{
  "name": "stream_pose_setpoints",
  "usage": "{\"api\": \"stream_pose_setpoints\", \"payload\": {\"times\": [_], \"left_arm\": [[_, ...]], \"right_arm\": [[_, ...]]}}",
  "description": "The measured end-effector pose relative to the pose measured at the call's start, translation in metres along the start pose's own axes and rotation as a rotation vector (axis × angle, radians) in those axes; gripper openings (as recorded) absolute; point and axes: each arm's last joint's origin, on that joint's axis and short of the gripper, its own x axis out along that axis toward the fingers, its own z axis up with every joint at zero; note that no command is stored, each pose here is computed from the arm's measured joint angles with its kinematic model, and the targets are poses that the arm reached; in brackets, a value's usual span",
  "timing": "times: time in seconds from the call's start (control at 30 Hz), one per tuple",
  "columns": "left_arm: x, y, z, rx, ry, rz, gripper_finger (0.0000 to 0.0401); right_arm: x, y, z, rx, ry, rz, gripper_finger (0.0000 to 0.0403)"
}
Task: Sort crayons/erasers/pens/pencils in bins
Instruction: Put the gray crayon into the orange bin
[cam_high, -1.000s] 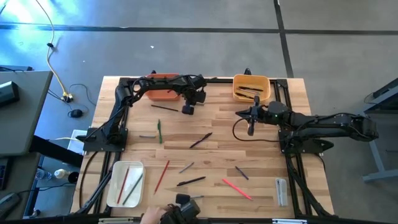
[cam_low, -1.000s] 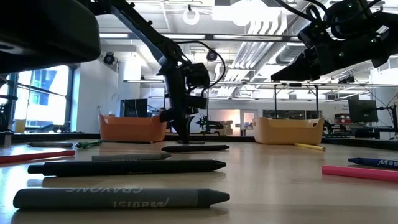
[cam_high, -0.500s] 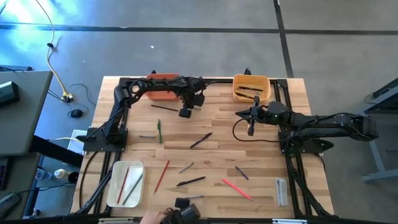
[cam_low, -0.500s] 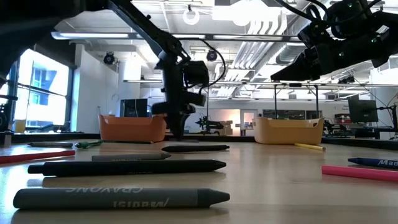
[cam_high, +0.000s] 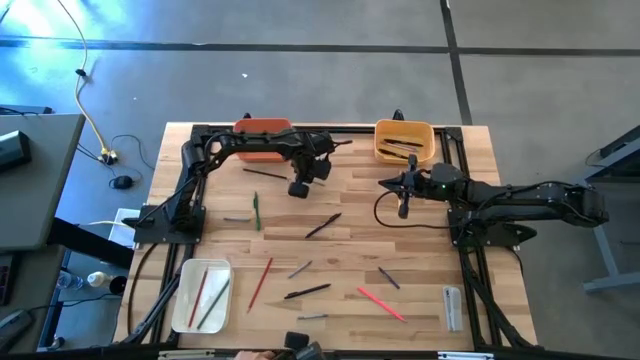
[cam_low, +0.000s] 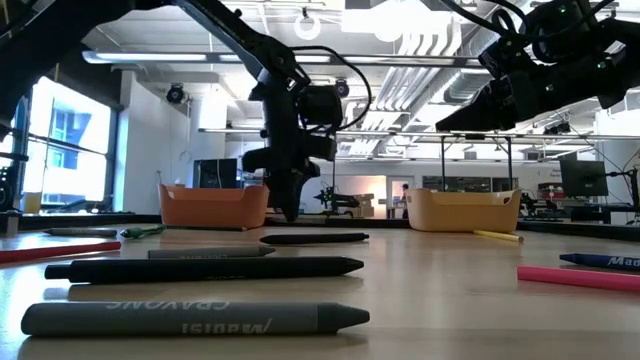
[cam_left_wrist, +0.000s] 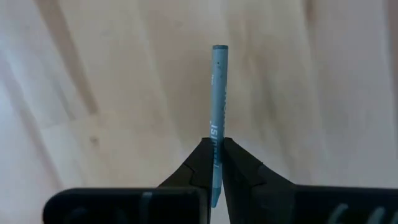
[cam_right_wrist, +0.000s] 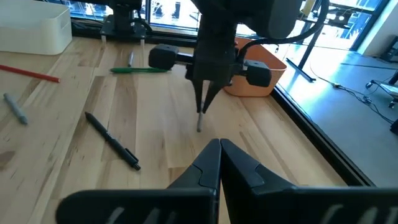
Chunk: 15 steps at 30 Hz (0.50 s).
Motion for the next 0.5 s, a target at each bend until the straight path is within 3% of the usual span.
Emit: {"api": "stream_pose_setpoints", "payload": {"times": [0.5], "left_arm": [[0.013, -0.006, -0.008, -0.016, 0.012, -0.016, 0.0008]], "right_arm": [[0.000, 0.000, 0.000, 0.008, 0.004, 0.001, 0.0000]]}}
